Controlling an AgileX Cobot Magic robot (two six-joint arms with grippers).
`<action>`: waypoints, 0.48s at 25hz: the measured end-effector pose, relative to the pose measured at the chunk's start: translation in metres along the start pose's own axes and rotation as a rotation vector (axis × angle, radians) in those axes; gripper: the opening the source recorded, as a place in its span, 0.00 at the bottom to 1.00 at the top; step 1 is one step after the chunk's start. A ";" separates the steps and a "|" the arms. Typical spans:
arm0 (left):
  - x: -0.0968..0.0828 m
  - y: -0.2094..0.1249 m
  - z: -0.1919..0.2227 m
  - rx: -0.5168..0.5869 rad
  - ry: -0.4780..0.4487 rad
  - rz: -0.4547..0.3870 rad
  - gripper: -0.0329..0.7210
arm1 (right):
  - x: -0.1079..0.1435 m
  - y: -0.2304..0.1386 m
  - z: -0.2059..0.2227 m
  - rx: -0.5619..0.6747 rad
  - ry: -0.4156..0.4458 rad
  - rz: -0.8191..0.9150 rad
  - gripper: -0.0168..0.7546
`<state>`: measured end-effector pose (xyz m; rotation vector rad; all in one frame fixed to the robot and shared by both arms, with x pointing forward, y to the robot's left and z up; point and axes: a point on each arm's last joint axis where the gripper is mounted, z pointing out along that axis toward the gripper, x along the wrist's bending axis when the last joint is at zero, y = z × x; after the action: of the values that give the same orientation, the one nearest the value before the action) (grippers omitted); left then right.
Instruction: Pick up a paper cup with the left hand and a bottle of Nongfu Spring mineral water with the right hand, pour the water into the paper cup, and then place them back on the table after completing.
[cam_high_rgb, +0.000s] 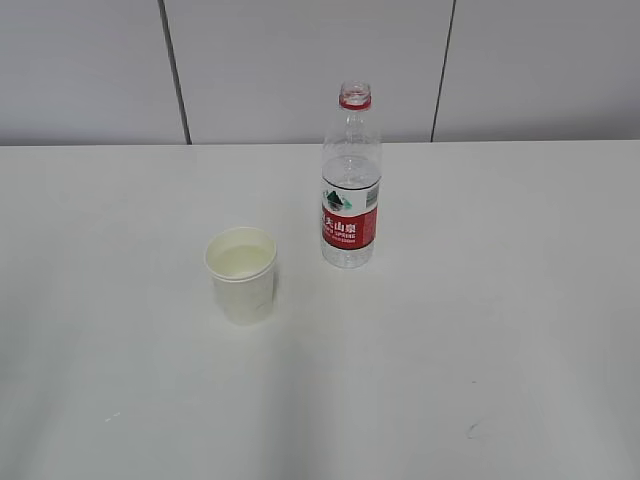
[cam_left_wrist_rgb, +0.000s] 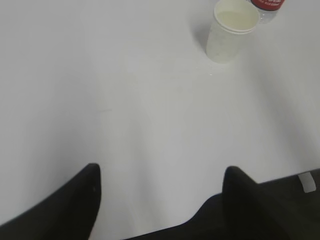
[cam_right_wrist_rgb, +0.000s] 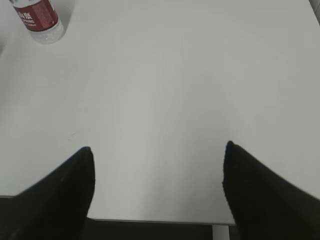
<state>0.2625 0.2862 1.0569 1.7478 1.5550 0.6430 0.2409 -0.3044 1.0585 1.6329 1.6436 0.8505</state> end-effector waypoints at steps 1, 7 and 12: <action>0.000 0.000 0.000 0.000 0.000 0.000 0.66 | 0.000 -0.003 -0.003 -0.015 0.001 -0.001 0.79; 0.000 0.000 0.000 -0.001 -0.001 -0.001 0.65 | -0.002 -0.019 -0.015 -0.026 -0.001 -0.009 0.79; 0.000 0.000 0.000 -0.001 -0.001 -0.001 0.62 | -0.002 -0.022 -0.015 0.007 -0.003 -0.030 0.79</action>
<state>0.2626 0.2861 1.0569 1.7466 1.5542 0.6426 0.2163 -0.3065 1.0486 1.6094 1.6669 0.8278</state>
